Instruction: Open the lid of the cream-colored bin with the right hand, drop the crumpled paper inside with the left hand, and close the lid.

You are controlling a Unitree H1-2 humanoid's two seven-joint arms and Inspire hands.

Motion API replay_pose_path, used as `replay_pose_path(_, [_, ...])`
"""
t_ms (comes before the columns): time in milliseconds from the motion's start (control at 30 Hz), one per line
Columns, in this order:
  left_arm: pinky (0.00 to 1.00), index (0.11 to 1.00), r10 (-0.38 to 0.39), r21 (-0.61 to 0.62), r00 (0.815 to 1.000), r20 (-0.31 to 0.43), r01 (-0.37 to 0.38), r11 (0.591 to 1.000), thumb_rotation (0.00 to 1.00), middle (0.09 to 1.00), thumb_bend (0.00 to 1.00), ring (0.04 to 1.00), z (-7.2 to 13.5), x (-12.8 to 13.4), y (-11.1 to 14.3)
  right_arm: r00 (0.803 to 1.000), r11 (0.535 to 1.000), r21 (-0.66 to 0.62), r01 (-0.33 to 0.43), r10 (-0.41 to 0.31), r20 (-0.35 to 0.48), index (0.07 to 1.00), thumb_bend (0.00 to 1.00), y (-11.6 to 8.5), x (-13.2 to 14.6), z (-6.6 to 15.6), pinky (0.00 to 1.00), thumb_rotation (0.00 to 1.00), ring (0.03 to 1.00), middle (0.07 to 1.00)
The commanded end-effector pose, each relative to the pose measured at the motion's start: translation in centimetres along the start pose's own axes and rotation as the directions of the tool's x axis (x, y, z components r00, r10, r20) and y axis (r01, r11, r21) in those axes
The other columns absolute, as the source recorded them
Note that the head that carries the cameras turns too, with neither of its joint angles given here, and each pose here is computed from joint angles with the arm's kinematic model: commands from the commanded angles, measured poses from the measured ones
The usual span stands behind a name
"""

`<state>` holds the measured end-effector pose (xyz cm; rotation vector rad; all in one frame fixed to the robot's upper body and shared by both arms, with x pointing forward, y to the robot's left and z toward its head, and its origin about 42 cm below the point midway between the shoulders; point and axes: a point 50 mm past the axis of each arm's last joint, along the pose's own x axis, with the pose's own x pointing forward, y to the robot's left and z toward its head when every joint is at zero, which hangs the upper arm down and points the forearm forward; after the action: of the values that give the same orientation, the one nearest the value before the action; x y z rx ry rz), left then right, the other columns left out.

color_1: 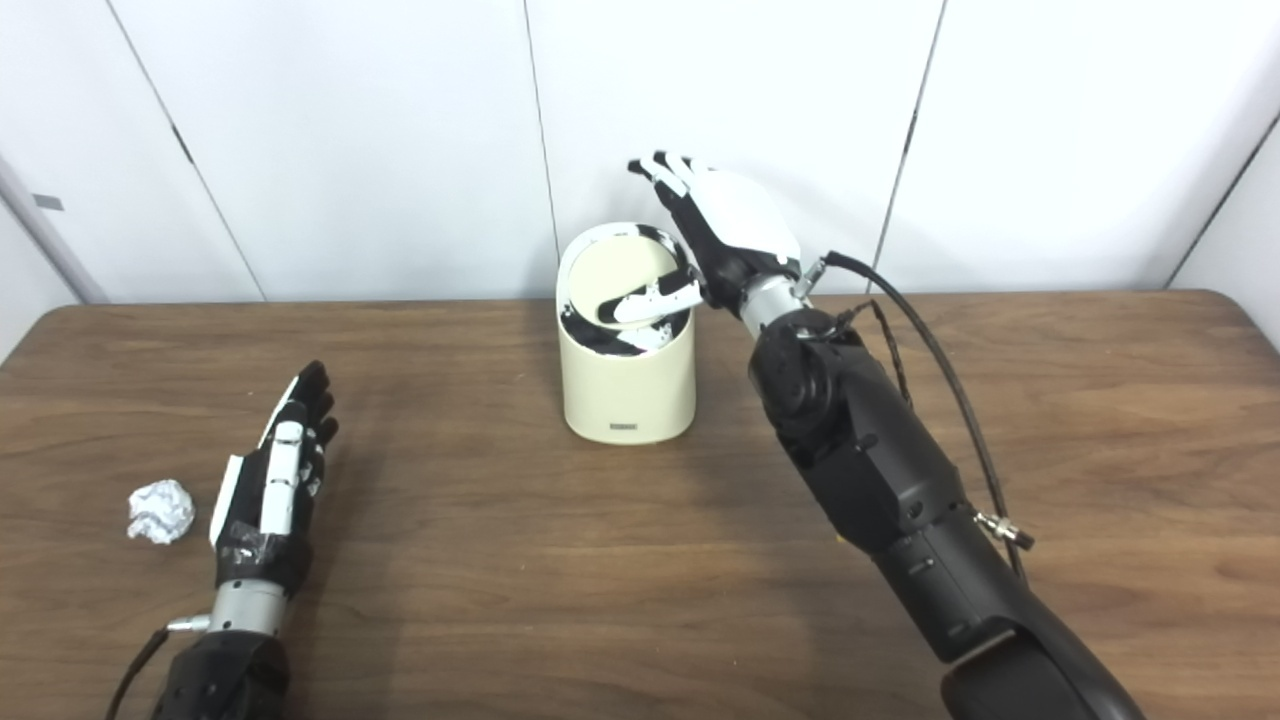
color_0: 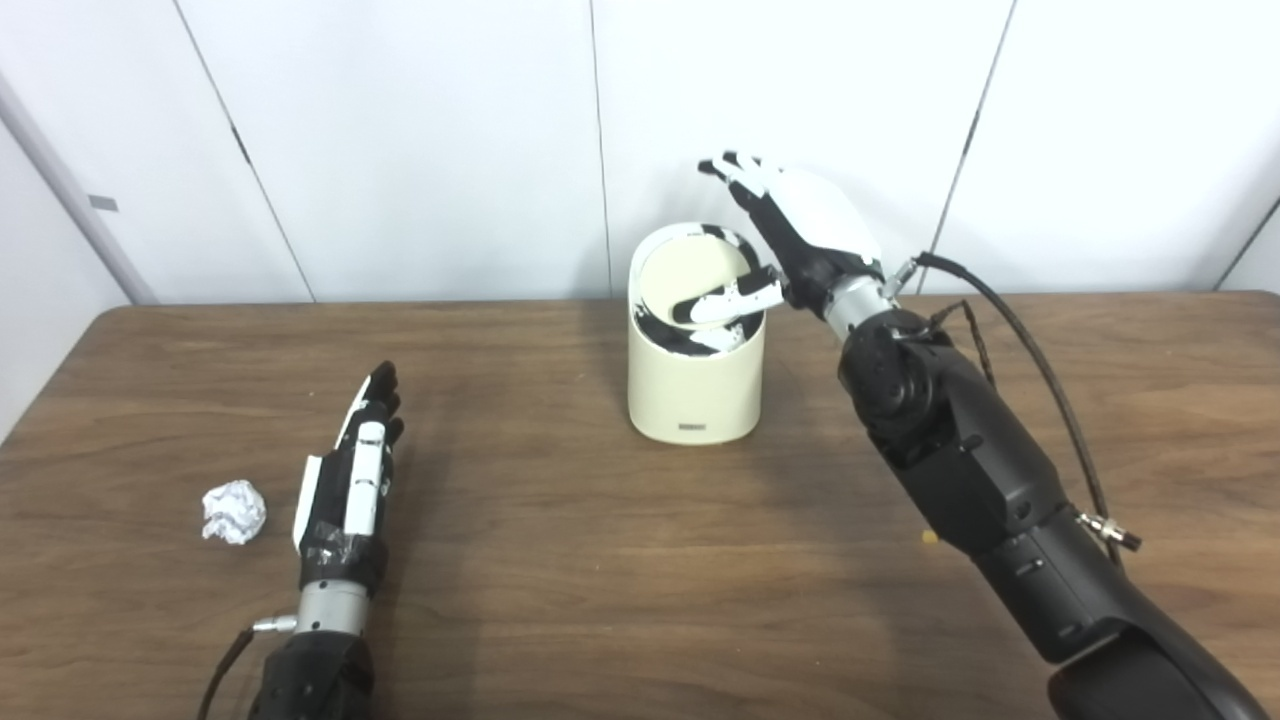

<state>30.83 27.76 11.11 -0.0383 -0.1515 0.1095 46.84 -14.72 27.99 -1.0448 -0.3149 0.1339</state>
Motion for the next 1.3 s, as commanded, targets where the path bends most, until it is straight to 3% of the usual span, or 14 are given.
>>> replay_pose_path(0, [1.0, 0.967, 0.008, -0.036, 0.995, -0.097, -0.012, 0.999, 0.87, 0.982, 0.36, 0.998, -2.8, -2.4, -1.0, 0.999, 0.998, 0.046, 0.045, -0.045, -0.014, 0.916, 0.74, -1.2, 0.2, -0.5, 0.95, 0.38, 0.983, 0.964])
replay_pose_path(133, [1.0, 0.967, 0.005, -0.039, 0.995, -0.1, -0.009, 0.999, 0.86, 0.982, 0.35, 0.997, -2.8, -2.4, -1.0, 0.997, 0.989, 0.129, 0.071, -0.066, -0.04, 0.914, 0.71, -1.6, 0.1, -0.5, 0.87, 0.46, 0.961, 0.952])
replay_pose_path(300, [1.0, 0.965, 0.001, -0.033, 0.995, -0.099, -0.005, 0.999, 0.84, 0.981, 0.36, 0.994, -3.0, -2.3, -0.9, 0.994, 0.964, 0.252, 0.09, -0.073, -0.078, 0.915, 0.69, -2.1, -0.1, -0.8, 0.86, 0.49, 0.949, 0.949])
replay_pose_path(467, [0.99, 0.964, 0.0, -0.027, 0.994, -0.106, -0.003, 1.0, 0.85, 0.981, 0.36, 0.989, -3.0, -2.2, -0.9, 0.986, 0.824, 0.55, 0.138, -0.06, -0.157, 0.885, 0.67, -3.0, -0.6, -1.0, 0.88, 0.57, 0.94, 0.942])
replay_pose_path(567, [0.99, 0.961, 0.0, -0.028, 0.994, -0.107, -0.003, 1.0, 0.85, 0.98, 0.36, 0.986, -3.1, -2.2, -0.9, 0.983, 0.757, 0.634, 0.155, -0.053, -0.176, 0.876, 0.63, -3.4, -1.0, -1.3, 0.93, 0.59, 0.938, 0.927])
replay_pose_path(667, [0.99, 0.965, 0.0, -0.031, 0.994, -0.105, -0.003, 1.0, 0.85, 0.983, 0.36, 0.99, -3.2, -2.2, -0.9, 0.983, 0.721, 0.675, 0.157, -0.048, -0.177, 0.874, 0.61, -3.6, -1.6, -1.9, 0.95, 0.59, 0.936, 0.918])
replay_pose_path(800, [1.0, 0.971, -0.001, -0.039, 0.994, -0.105, -0.003, 0.999, 0.84, 0.987, 0.36, 0.998, -3.2, -2.1, -0.9, 0.985, 0.607, 0.782, 0.141, -0.009, -0.171, 0.901, 0.56, -3.6, -2.6, -3.1, 1.0, 0.59, 0.992, 0.968])
replay_pose_path(1067, [0.99, 0.965, 0.004, -0.029, 0.994, -0.11, -0.007, 1.0, 0.83, 0.982, 0.37, 0.989, -3.2, -2.0, -0.8, 0.981, 0.564, 0.811, 0.156, 0.007, -0.194, 0.936, 0.55, -3.5, -4.9, -5.7, 1.0, 0.63, 0.999, 0.974])
replay_pose_path(1267, [1.0, 0.968, 0.003, -0.034, 0.994, -0.107, -0.007, 0.999, 0.84, 0.985, 0.36, 0.995, -3.3, -1.9, -0.5, 0.976, 0.575, 0.8, 0.172, 0.008, -0.216, 0.905, 0.55, -3.5, -6.6, -7.2, 1.0, 0.68, 0.995, 0.968])
